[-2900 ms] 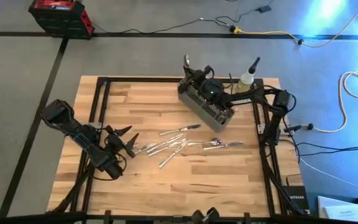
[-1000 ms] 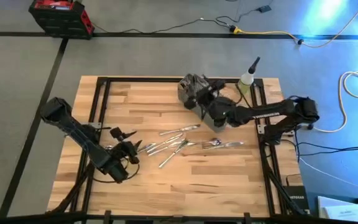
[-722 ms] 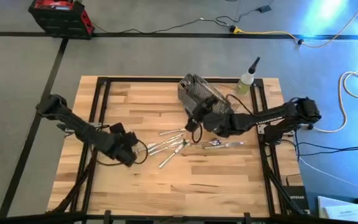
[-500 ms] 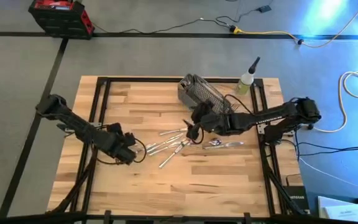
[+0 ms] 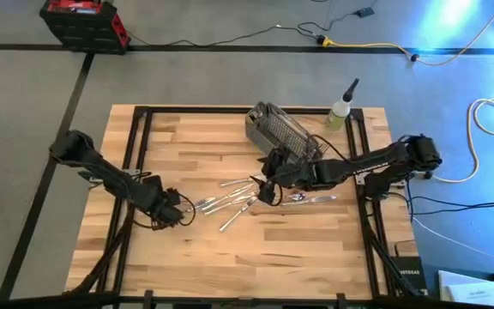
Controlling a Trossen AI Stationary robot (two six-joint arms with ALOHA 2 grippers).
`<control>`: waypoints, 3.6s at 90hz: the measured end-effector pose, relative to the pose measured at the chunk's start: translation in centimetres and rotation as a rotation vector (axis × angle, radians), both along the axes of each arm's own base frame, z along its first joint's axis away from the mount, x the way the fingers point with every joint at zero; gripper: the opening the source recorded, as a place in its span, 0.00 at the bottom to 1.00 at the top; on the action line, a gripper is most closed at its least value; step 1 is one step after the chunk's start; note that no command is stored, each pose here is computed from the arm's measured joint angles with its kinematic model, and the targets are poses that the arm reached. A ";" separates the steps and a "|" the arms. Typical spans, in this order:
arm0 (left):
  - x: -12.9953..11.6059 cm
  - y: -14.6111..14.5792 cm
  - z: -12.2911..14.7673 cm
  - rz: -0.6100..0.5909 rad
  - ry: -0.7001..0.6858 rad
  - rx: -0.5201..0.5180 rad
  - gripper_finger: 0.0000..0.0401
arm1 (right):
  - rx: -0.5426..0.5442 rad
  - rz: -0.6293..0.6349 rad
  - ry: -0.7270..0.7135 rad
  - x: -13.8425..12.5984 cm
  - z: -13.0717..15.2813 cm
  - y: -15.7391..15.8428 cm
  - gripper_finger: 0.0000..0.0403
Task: Sort silverware
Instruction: Put the silver spoon into the gray silverware organizer
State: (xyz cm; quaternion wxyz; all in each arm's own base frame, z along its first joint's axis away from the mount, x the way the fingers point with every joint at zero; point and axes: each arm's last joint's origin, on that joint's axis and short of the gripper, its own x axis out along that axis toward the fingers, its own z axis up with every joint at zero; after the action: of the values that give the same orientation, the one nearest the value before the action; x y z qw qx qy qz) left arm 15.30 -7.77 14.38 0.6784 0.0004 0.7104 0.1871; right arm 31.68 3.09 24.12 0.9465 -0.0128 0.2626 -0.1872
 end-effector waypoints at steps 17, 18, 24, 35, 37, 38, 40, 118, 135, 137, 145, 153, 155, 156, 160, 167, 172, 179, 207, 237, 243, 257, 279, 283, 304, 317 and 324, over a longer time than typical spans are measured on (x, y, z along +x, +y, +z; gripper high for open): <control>-0.7 0.4 -1.2 -0.017 -0.001 -0.018 0.52 | 0.012 -0.009 -0.007 0.0 0.0 0.0 0.68; -0.7 0.4 -1.3 -0.022 0.000 -0.020 0.52 | 0.012 -0.009 -0.007 0.0 0.0 -0.1 0.68; -0.7 0.4 -1.4 -0.028 0.000 -0.028 0.47 | 0.012 -0.010 -0.007 0.0 0.0 -0.1 0.68; -0.5 0.5 -1.3 -0.055 -0.006 -0.065 0.31 | 0.012 -0.011 -0.010 0.0 0.0 0.0 0.68; -0.5 0.5 -1.3 -0.061 -0.009 -0.074 0.28 | 0.012 -0.010 -0.009 0.0 0.0 0.0 0.68; -0.5 0.6 -1.3 -0.063 -0.011 -0.079 0.26 | 0.012 -0.010 -0.008 0.0 0.0 0.0 0.68; -0.5 0.6 -1.3 -0.074 -0.013 -0.090 0.22 | 0.013 -0.010 -0.009 0.0 0.0 0.0 0.68; 7.7 4.6 13.0 -0.201 -0.445 0.227 0.00 | -0.142 0.344 0.115 0.6 -2.5 5.2 0.68; 11.9 8.9 17.0 -0.368 -0.373 0.414 0.00 | -0.086 0.324 0.367 -2.2 -3.4 5.3 0.68; 12.5 9.4 17.4 -0.397 -0.348 0.444 0.00 | -0.079 0.315 0.393 -2.4 -3.5 5.2 0.68; 14.9 11.3 18.6 -0.520 -0.200 0.599 0.00 | -0.047 0.273 0.468 -3.1 -4.0 5.0 0.68; 17.1 12.8 19.6 -0.631 -0.003 0.780 0.00 | -0.016 0.227 0.509 -3.6 -4.2 4.8 0.68; 17.7 13.1 19.8 -0.663 0.048 0.823 0.00 | -0.010 0.220 0.514 -3.7 -4.3 4.8 0.68; 18.0 13.3 19.9 -0.679 0.075 0.844 0.00 | -0.007 0.216 0.515 -3.7 -4.3 4.8 0.68; 19.1 14.0 20.3 -0.743 0.191 0.922 0.00 | -0.003 0.211 0.513 -3.7 -4.3 4.7 0.68; 21.1 15.2 21.0 -0.831 0.348 1.041 0.00 | -0.001 0.211 0.509 -3.7 -4.4 4.7 0.68; 22.1 16.1 21.5 -0.911 0.442 1.093 0.00 | 0.001 0.209 0.509 -3.7 -4.5 4.7 0.68; 22.9 17.4 21.9 -1.001 0.473 1.146 0.00 | 0.006 0.205 0.502 -3.8 -4.8 4.7 0.68; 23.4 23.2 21.1 -1.347 0.813 1.162 0.00 | 0.023 0.190 0.504 -4.3 -5.8 4.7 0.68; 23.6 24.4 22.1 -1.442 0.747 1.364 0.00 | 0.024 0.219 0.483 -4.4 -5.8 5.7 0.68; 23.6 24.6 21.5 -1.481 0.767 1.322 0.00 | 0.024 0.218 0.482 -4.4 -5.8 5.6 0.68; 24.2 25.3 20.0 -1.519 0.762 1.277 0.00 | 0.032 0.212 0.477 -4.4 -5.8 5.7 0.68; 25.4 27.0 16.3 -1.553 0.805 1.169 0.00 | 0.036 0.210 0.470 -4.4 -5.7 5.7 0.68; 25.6 27.2 15.8 -1.547 0.822 1.154 0.00 | 0.036 0.211 0.468 -4.3 -5.7 5.7 0.68; 25.8 28.2 13.9 -1.502 0.904 1.049 0.00 | 0.039 0.212 0.456 -4.2 -5.7 5.7 0.68; 26.1 27.5 13.7 -1.526 0.897 1.046 0.02 | 0.038 0.212 0.457 -4.3 -5.7 5.7 0.68; 26.3 26.9 13.6 -1.540 0.885 1.050 0.05 | 0.039 0.212 0.457 -4.3 -5.7 5.7 0.68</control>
State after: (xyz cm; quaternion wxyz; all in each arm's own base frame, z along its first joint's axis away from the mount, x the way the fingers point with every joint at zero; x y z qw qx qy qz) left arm 41.63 19.16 28.03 0.2065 0.8204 0.5324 -0.0283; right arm 27.43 8.82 18.44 0.8770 -0.0643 0.4704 -0.0740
